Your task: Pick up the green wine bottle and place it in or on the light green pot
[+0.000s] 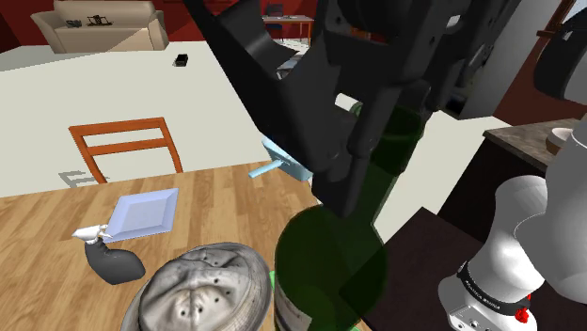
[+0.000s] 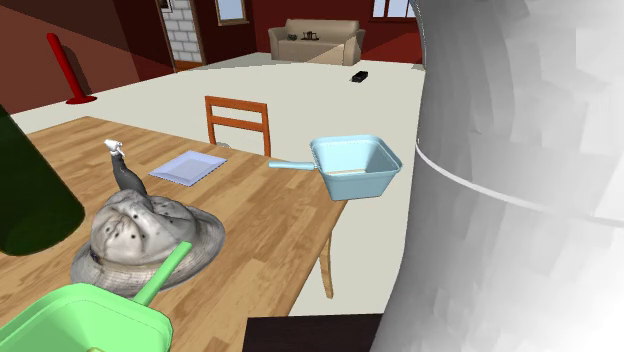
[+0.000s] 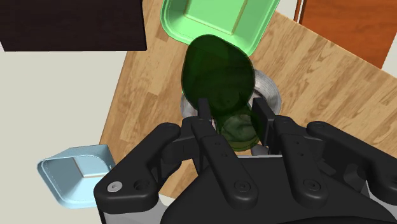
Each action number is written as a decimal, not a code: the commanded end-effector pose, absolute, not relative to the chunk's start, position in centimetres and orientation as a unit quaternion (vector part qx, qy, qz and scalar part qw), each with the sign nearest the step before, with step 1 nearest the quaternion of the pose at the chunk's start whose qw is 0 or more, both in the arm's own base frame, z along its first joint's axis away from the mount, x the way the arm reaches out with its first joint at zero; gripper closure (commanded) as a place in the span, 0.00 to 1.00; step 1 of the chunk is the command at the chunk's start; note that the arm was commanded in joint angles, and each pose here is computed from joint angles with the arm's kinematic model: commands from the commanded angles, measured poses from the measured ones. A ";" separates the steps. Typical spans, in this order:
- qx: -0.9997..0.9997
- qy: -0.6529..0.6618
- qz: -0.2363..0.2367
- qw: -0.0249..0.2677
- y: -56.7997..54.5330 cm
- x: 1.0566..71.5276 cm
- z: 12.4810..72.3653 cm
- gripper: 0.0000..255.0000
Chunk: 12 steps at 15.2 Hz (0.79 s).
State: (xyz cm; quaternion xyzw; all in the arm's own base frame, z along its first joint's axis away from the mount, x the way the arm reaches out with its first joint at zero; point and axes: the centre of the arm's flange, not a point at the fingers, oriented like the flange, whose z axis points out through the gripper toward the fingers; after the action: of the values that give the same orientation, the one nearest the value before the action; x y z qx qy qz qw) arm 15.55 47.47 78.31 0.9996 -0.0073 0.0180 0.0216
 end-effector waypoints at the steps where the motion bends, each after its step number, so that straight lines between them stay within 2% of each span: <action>1: 1.000 -0.008 0.018 0.021 47.7 15.2 77.5 1.00; 12: 1.000 -0.008 0.018 0.021 47.7 15.2 71.7 1.00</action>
State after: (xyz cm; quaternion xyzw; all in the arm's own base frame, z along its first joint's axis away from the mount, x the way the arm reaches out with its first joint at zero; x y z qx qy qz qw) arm 15.15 47.70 72.18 0.9996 -0.0080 0.0176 0.0217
